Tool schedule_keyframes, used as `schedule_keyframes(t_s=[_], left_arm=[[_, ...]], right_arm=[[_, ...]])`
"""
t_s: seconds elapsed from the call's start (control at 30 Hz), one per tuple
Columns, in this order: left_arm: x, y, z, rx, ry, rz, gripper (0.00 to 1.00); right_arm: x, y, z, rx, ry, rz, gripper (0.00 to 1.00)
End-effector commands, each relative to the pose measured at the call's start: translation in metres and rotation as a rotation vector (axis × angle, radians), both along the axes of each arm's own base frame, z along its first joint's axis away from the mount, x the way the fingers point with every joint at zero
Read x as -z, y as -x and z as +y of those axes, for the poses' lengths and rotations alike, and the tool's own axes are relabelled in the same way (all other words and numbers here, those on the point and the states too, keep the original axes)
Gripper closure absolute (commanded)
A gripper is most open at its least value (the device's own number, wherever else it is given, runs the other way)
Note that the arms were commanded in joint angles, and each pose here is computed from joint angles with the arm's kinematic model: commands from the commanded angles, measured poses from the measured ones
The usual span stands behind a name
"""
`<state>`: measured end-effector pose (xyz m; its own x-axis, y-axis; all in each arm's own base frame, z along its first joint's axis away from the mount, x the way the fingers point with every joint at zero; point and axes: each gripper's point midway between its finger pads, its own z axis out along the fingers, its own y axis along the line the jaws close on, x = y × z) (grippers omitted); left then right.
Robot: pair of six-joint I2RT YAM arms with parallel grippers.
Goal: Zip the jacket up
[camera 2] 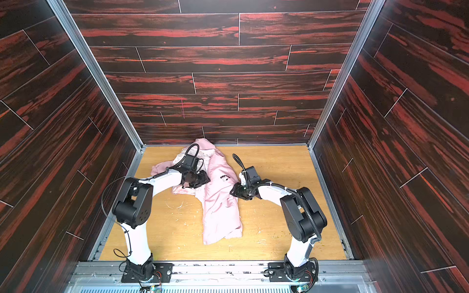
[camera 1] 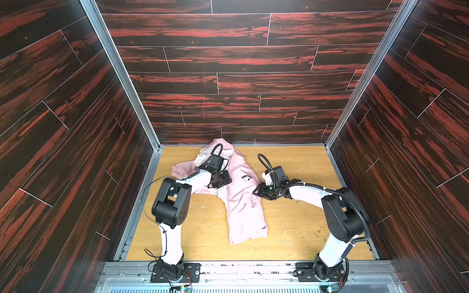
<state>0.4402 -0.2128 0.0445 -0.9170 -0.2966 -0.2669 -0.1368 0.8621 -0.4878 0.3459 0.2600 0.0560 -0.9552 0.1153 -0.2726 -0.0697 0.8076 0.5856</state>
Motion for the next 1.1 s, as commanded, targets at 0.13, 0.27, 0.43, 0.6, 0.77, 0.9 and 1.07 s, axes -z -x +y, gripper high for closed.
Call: schedule_keyframes(t_s=[0.13,0.27,0.43,0.6,0.77,0.9,1.07], left_arm=[[0.008,-0.006,-0.017,0.029,0.033,0.024,0.99],[-0.007,-0.017,-0.040,0.046,0.122,-0.027,1.00],[-0.036,-0.041,-0.083,0.091,0.250,-0.113,1.00],[-0.060,-0.070,-0.125,0.132,0.290,-0.167,1.00],[-0.058,-0.091,-0.134,0.123,0.247,-0.157,0.79],[-0.071,-0.068,-0.103,0.148,0.087,-0.166,0.37],[-0.110,-0.016,-0.038,0.106,-0.115,-0.253,0.30]], right_arm=[[-0.009,-0.019,-0.025,0.077,0.004,-0.023,1.00],[-0.027,-0.022,-0.052,0.123,0.013,-0.064,1.00],[-0.057,-0.022,-0.093,0.183,0.073,-0.136,1.00],[-0.063,-0.022,-0.119,0.231,0.107,-0.143,1.00],[-0.042,-0.024,-0.123,0.226,0.117,-0.067,0.92],[-0.051,-0.027,-0.125,0.228,0.116,-0.089,0.50],[-0.083,-0.030,-0.134,0.244,0.154,-0.167,0.34]])
